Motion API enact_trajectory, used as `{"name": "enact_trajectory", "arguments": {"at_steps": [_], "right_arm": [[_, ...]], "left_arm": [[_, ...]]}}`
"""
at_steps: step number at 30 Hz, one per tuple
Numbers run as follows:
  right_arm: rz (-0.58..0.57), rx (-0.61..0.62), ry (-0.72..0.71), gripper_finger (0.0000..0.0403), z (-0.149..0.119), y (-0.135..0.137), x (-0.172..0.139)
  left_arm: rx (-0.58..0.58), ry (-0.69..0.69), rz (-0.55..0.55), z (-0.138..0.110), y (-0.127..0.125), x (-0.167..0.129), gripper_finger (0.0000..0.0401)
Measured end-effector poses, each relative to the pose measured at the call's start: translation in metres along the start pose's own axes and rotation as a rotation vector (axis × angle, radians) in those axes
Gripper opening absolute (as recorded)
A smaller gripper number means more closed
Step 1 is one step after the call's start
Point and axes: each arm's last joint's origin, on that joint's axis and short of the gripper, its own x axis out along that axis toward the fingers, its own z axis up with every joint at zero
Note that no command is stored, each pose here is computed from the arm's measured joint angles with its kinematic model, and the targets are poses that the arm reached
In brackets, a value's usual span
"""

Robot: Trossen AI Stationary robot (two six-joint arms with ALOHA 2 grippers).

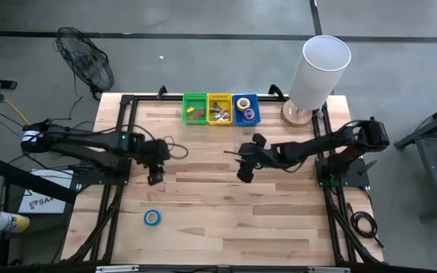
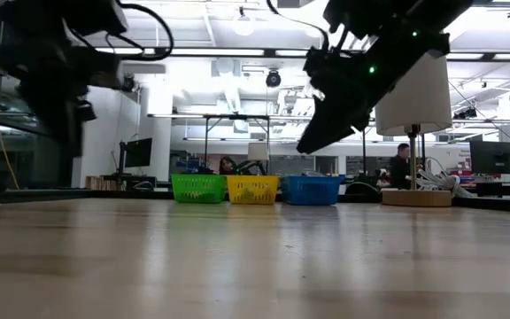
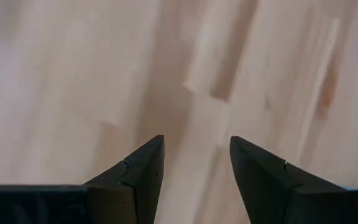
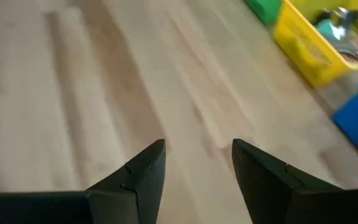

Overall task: Pick and place Stapler, Stapler remover, tape
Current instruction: Put the light blue tape into the blue bin

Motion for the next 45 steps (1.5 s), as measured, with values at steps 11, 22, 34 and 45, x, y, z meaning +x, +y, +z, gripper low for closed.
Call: {"name": "enact_trajectory", "arguments": {"at_steps": [11, 22, 34, 45], "right_arm": [[0.109, -0.073, -0.077, 0.0177, -0.005, 0.033, -0.013], [0.180, -0.066, -0.102, 0.0177, -0.011, 0.055, -0.024], [0.227, -0.043, -0.138, 0.0177, -0.011, 0.065, -0.030], [0.253, -0.022, -0.143, 0.0177, -0.013, 0.071, -0.034]], "left_arm": [[0.002, 0.101, -0.046, -0.031, -0.050, -0.001, 0.0179], [0.004, 0.132, -0.007, -0.063, -0.089, 0.005, 0.0179], [0.017, 0.237, 0.033, -0.081, -0.117, 0.039, 0.0179], [0.035, 0.237, 0.013, -0.088, -0.125, 0.041, 0.0179]]}}
